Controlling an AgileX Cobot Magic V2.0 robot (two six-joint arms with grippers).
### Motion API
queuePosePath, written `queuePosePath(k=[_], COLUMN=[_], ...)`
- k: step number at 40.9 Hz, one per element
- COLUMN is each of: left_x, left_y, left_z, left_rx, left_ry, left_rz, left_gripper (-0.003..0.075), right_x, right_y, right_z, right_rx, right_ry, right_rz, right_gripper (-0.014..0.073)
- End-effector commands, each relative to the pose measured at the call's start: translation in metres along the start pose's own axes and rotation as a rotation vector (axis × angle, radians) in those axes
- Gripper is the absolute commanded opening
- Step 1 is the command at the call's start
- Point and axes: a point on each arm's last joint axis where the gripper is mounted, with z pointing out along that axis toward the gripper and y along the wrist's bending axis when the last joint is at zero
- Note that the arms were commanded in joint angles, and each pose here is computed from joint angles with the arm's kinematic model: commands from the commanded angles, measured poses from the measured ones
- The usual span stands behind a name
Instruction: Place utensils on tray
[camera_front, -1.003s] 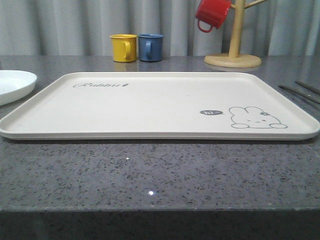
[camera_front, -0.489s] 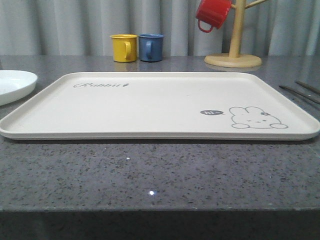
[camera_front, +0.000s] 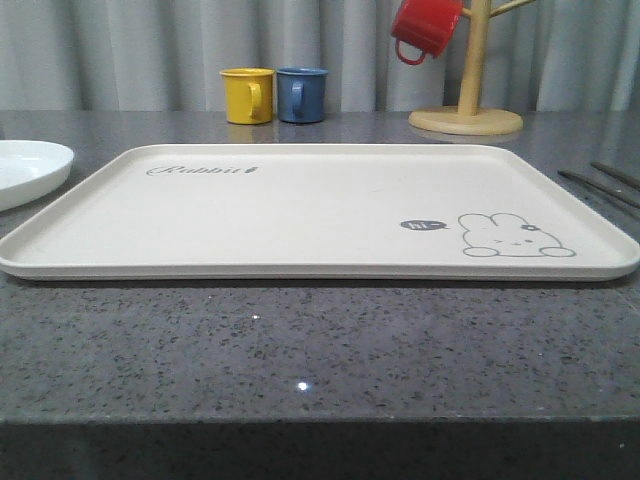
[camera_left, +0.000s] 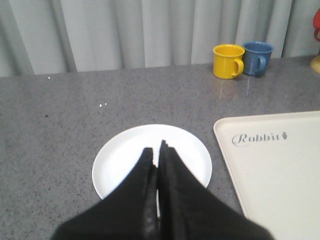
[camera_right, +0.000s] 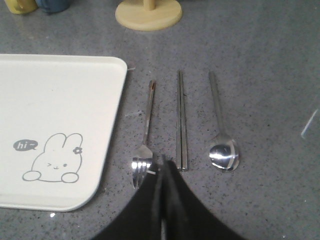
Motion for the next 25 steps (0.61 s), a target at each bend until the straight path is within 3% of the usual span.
queuePosePath(k=[1, 8, 13, 19, 22, 25], left_x=[-0.009, -0.003, -0.002, 0.0, 0.0, -0.001], left_y=[0.0, 0.0, 0.0, 0.0, 0.0, 0.002], left_z=[0.009, 0.023, 0.031, 0.035, 0.038, 0.041], left_rx=[0.003, 0.009, 0.01, 0.011, 0.005, -0.002], left_ry=[-0.043, 0.031, 0.057, 0.076, 0.088, 0.133], left_rz=[-0.005, -0.005, -0.004, -0.003, 0.011, 0.034], left_gripper=[-0.0018, -0.0018, 0.0027, 0.03, 0.0456, 0.0533], right_x=[-0.014, -0.013, -0.011, -0.011, -0.01, -0.01], right_y=[0.0, 0.0, 0.0, 0.0, 0.0, 0.0], right_z=[0.004, 0.012, 0.015, 0.016, 0.016, 0.016], right_rx=[0.003, 0.007, 0.009, 0.01, 0.01, 0.01], right_ry=[-0.048, 0.0, 0.025, 0.034, 0.036, 0.036], right_rz=[0.001, 0.0, -0.008, -0.01, -0.01, -0.01], right_gripper=[-0.0068, -0.0061, 0.0069, 0.0393, 0.0493, 0.0516])
